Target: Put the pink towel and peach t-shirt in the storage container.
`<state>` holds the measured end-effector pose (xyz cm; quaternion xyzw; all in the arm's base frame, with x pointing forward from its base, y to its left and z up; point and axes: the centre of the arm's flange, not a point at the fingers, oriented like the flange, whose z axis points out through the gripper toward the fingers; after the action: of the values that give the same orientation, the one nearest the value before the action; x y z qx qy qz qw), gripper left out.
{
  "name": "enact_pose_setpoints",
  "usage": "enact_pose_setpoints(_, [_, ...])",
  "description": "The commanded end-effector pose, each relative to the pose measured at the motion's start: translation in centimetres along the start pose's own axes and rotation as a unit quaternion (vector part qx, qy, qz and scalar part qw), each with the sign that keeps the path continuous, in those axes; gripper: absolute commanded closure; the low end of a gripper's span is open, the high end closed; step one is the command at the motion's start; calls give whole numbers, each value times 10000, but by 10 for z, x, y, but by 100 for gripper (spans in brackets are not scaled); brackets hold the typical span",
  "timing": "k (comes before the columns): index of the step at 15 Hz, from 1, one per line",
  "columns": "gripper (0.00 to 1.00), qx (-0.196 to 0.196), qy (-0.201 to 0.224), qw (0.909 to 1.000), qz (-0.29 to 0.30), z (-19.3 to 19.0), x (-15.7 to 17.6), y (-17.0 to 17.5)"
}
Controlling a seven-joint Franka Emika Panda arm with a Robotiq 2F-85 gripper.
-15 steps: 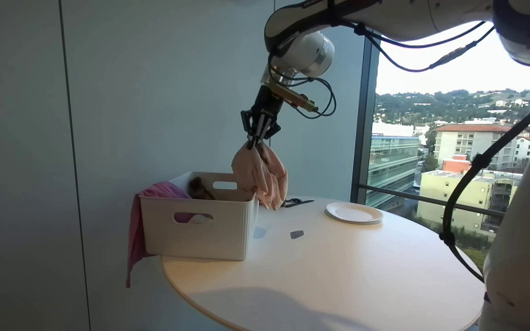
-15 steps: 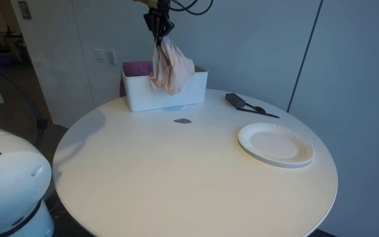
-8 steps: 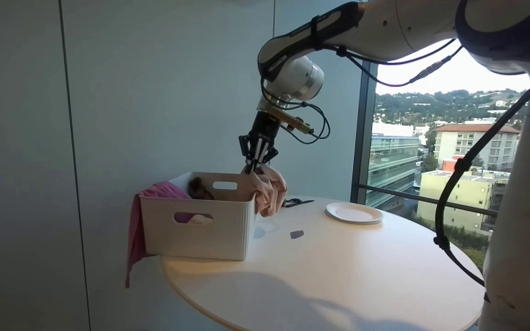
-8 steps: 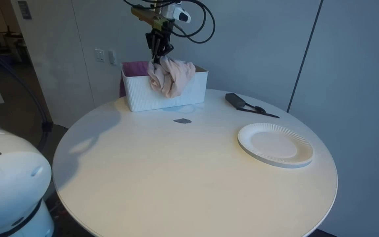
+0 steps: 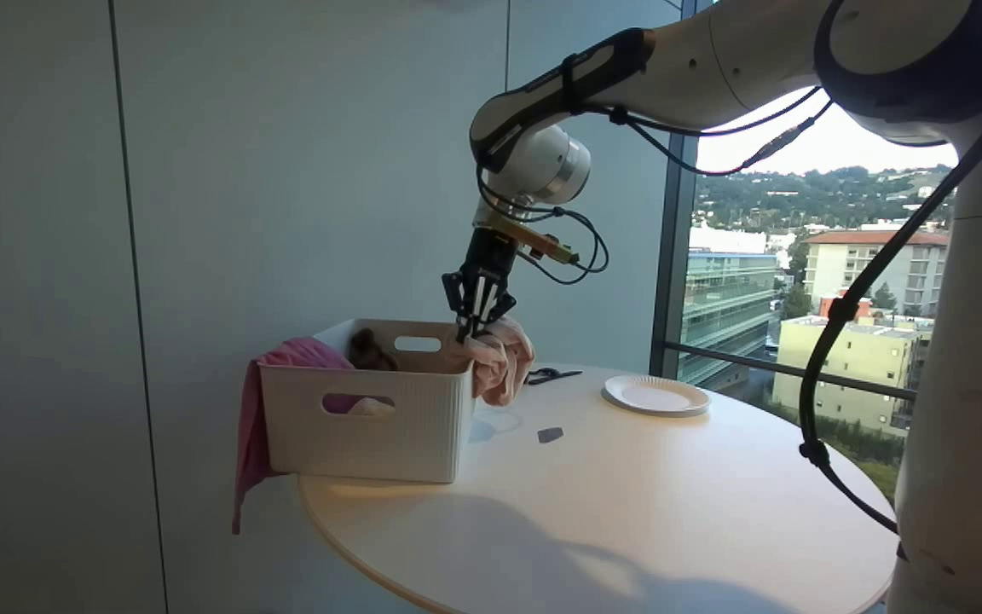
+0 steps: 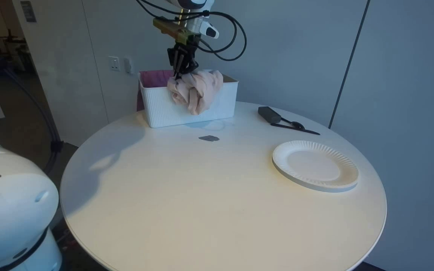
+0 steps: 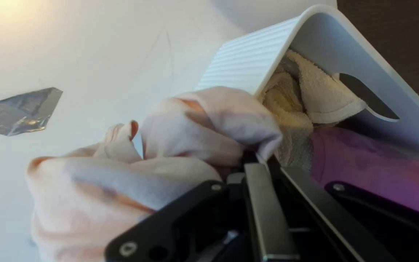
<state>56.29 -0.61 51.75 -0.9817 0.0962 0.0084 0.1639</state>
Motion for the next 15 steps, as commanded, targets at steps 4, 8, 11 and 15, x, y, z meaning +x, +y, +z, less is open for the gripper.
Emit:
enact_pose_setpoints(4, [46,-37,57,9997,-241,-20,-8,-3])
enact_pose_setpoints(8, [32,-200,288,9986,-397,-35,-14,-4])
enact_pose_setpoints(11, [61,-196,416,9980,-427,-42,-17,-5])
enact_pose_setpoints(15, [92,-93,437,9979,-464,-45,-17,-6])
